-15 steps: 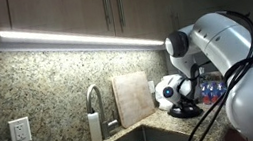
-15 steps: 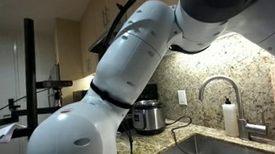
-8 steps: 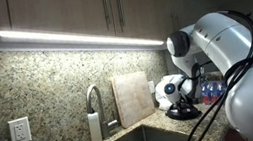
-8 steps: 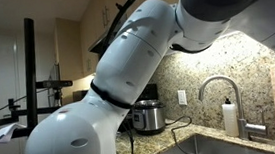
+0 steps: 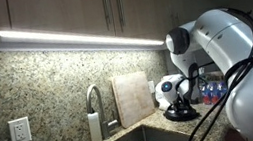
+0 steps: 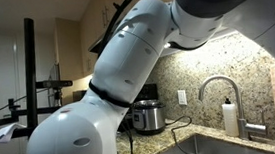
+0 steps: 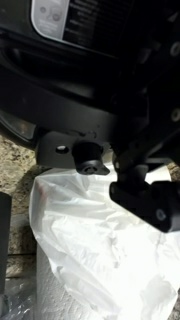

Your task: Pick up the cooker lid and put it on the cooker machine

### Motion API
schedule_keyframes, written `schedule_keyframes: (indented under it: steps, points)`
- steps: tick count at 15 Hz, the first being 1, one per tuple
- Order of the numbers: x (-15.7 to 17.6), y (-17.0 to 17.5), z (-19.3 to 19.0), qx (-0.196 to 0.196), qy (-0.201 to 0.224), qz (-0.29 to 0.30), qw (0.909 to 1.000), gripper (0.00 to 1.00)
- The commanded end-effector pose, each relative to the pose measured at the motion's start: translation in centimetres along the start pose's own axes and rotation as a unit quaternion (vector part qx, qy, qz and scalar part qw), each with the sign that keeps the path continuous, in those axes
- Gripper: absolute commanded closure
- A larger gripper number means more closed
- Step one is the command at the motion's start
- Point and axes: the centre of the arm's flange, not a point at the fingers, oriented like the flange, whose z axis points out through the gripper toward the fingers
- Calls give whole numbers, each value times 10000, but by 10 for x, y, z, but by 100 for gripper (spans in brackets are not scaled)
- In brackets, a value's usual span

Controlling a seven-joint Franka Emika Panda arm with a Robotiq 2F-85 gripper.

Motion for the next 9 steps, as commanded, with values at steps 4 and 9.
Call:
schedule_keyframes:
  steps: [4, 9]
  points:
    - [0, -37, -71, -492, -538, 815, 9940, 99]
    - [7, -50, -112, -1205, -1033, 1089, 9813, 99]
